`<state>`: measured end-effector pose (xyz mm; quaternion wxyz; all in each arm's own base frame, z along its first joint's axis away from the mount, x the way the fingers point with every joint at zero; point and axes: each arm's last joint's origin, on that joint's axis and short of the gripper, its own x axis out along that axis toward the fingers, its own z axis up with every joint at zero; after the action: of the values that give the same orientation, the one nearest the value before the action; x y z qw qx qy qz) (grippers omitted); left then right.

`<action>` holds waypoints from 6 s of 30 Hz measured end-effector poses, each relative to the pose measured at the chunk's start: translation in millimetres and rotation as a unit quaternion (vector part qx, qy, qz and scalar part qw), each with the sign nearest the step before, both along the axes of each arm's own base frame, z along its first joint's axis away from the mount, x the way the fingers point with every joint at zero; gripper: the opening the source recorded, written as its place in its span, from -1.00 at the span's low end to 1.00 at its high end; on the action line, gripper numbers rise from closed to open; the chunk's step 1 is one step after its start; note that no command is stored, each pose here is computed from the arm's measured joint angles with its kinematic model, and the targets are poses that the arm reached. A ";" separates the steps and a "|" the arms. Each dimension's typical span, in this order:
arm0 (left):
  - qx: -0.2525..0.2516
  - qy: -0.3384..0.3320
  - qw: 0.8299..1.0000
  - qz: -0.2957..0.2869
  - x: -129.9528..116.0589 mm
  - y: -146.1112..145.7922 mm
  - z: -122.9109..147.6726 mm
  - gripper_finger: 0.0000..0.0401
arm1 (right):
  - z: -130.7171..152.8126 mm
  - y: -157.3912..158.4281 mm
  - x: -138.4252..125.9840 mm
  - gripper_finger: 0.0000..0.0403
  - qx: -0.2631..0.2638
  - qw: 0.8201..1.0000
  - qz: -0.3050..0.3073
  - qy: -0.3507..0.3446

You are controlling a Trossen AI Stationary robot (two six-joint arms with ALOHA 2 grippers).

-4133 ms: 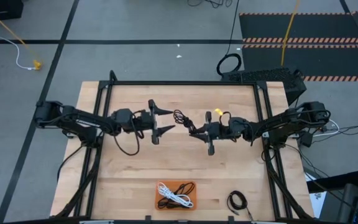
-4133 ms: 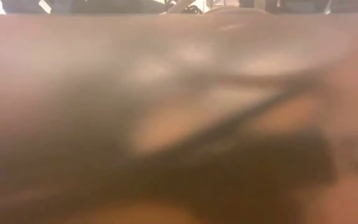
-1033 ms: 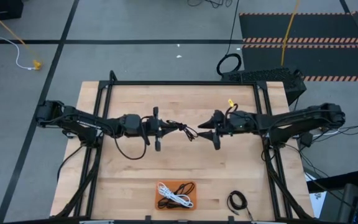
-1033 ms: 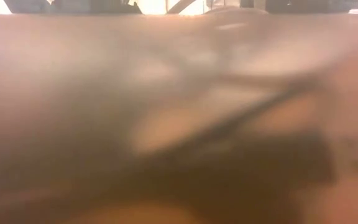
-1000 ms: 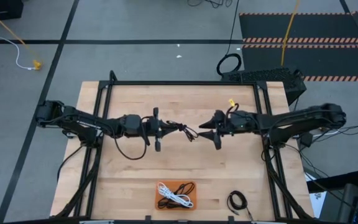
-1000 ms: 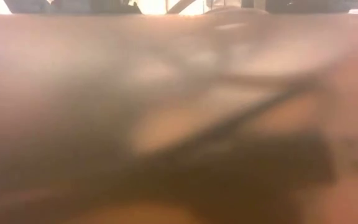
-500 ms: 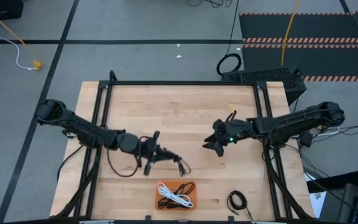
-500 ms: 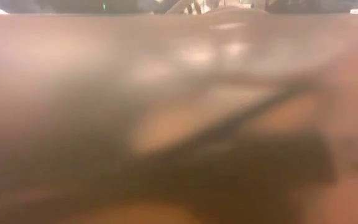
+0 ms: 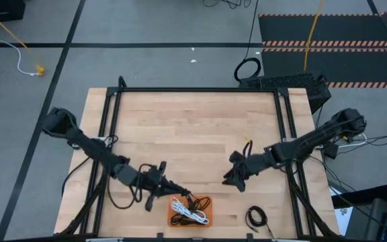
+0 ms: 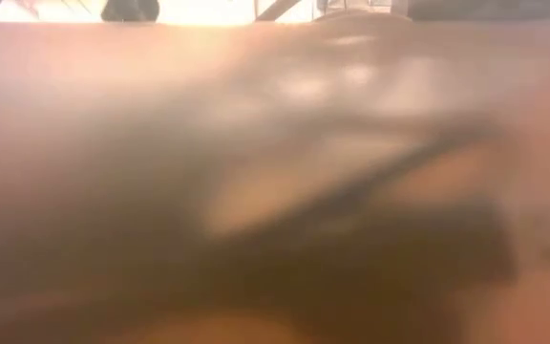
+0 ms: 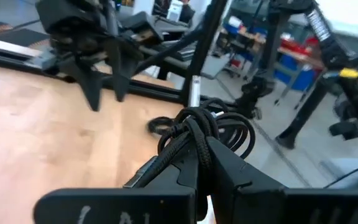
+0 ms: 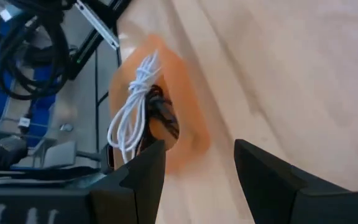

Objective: Pick and place USB-C Cables
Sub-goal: Put the top center black charger cable into the orange bin, then put the black charger cable into the orange bin

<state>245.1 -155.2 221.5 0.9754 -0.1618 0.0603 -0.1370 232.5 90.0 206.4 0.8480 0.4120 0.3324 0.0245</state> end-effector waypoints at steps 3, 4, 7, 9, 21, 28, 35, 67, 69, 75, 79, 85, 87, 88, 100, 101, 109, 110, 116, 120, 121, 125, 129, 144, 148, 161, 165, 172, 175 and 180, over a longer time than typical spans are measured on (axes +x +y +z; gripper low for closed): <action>-0.016 0.004 1.000 0.005 1.2 -11.8 -11.5 -0.89 | -1.6 15.3 -2.8 -0.08 0.006 1.000 0.007 -0.004; -0.018 0.006 1.000 0.010 1.5 -14.8 -15.5 -0.88 | -2.2 19.9 -4.3 -0.08 0.009 1.000 0.008 -0.003; -0.035 0.014 0.999 0.020 3.6 -21.4 -26.4 -0.89 | -2.9 33.4 -11.2 -0.08 0.018 1.000 0.007 0.002; -0.045 0.030 0.998 0.021 4.2 -25.8 -35.8 -0.92 | -2.6 41.4 -15.9 -0.08 0.026 1.000 0.005 0.004; -0.097 0.116 0.988 0.034 -3.5 -39.7 -62.8 -0.73 | -2.5 79.6 -44.9 -0.08 0.088 0.996 0.002 0.029; -0.116 0.158 0.980 0.027 -12.7 -47.7 -69.2 -0.71 | -3.1 93.2 -58.7 -0.08 0.120 0.991 0.016 0.055; -0.139 0.168 0.976 -0.012 -14.6 -56.0 -64.8 -0.69 | -8.2 102.3 -73.8 -0.08 0.164 0.978 0.017 0.130; -0.129 0.077 0.985 -0.090 -9.2 -42.6 -19.6 0.28 | -61.5 105.8 -104.6 -0.26 0.097 0.909 -0.087 0.396; -0.122 0.059 0.986 -0.096 -12.4 -41.7 -11.3 0.29 | -67.9 108.4 -102.9 -0.26 0.088 0.909 -0.086 0.398; -0.111 0.026 0.988 -0.102 -17.8 -37.9 4.4 0.30 | -77.0 111.2 -100.3 -0.26 0.075 0.912 -0.091 0.394; -0.103 0.021 0.989 -0.102 -17.7 -37.9 4.6 0.30 | -77.3 111.8 -98.7 -0.26 0.074 0.919 -0.092 0.376; -0.103 0.021 0.989 -0.102 -17.7 -37.9 4.6 0.30 | -74.8 116.3 -93.8 -0.26 0.091 0.932 -0.072 0.343; -0.103 0.021 0.989 -0.102 -17.7 -37.9 4.6 0.29 | -74.2 117.2 -93.0 -0.26 0.095 0.933 -0.071 0.338; -0.103 0.022 0.989 -0.102 -17.7 -37.9 4.6 0.29 | -73.9 117.4 -92.6 -0.26 0.097 0.934 -0.070 0.337; -0.087 0.015 0.991 -0.103 -17.7 -37.9 4.5 0.29 | -74.3 117.7 -91.1 -0.65 0.078 0.945 -0.055 0.313; -0.086 0.015 0.991 -0.103 -17.7 -37.9 4.5 0.29 | -74.2 117.6 -90.8 -0.71 0.076 0.946 -0.055 0.310; -0.091 0.021 0.990 -0.103 -17.8 -38.0 3.7 0.29 | -72.6 118.2 -87.8 -0.96 0.073 0.956 -0.065 0.275; -0.090 0.022 0.990 -0.104 -17.8 -38.0 3.5 0.29 | -72.3 118.5 -87.5 -0.96 0.074 0.957 -0.065 0.273; -0.086 0.025 0.991 -0.100 -16.6 -36.5 2.6 0.29 | -70.8 118.1 -84.6 -0.99 0.051 0.971 -0.072 0.224; -0.084 0.024 0.992 -0.093 -13.8 -33.0 2.4 0.28 | -69.8 113.6 -79.4 -1.00 0.013 0.981 -0.094 0.171; -0.084 0.023 0.992 -0.090 -12.8 -31.8 2.4 0.28 | -69.5 112.3 -77.8 -1.00 0.004 0.982 -0.098 0.160; -0.084 0.023 0.993 -0.080 -8.9 -26.9 2.4 0.28 | -68.3 105.4 -70.2 -1.00 -0.035 0.985 -0.120 0.118; -0.076 0.018 0.995 -0.067 -4.8 -21.4 2.5 0.28 | -66.7 95.8 -60.6 -1.00 -0.087 0.982 -0.150 0.071; -0.061 0.008 0.998 -0.011 13.9 7.2 2.4 0.29 | -57.3 43.9 -7.5 -1.00 -0.230 0.952 -0.205 0.000; -0.051 0.005 0.999 -0.003 17.4 13.5 2.4 0.29 | -44.2 32.4 13.3 -1.00 -0.239 0.955 -0.166 -0.053; 0.012 -0.020 0.999 0.046 17.7 15.6 3.5 0.28 | 13.4 5.5 29.7 -1.00 -0.286 0.920 -0.143 -0.226; 0.078 -0.049 0.993 0.078 19.1 19.5 6.5 0.28 | 23.5 4.1 31.4 -1.00 -0.305 0.902 -0.146 -0.268; 0.115 -0.075 0.987 0.084 22.9 26.8 10.3 0.28 | 25.4 -3.0 34.0 -1.00 -0.312 0.896 -0.158 -0.272; 0.108 -0.072 0.987 0.096 25.6 32.4 10.1 0.29 | 25.0 -4.6 34.5 -1.00 -0.316 0.896 -0.160 -0.270; 0.119 -0.072 0.984 0.109 29.0 40.2 10.1 0.36 | 24.9 -6.0 35.0 -1.00 -0.320 0.895 -0.159 -0.269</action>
<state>274.1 -114.9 231.6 0.9986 -0.0400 -0.0121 -0.0327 267.5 84.0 231.3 0.9835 0.1439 0.0119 -0.1087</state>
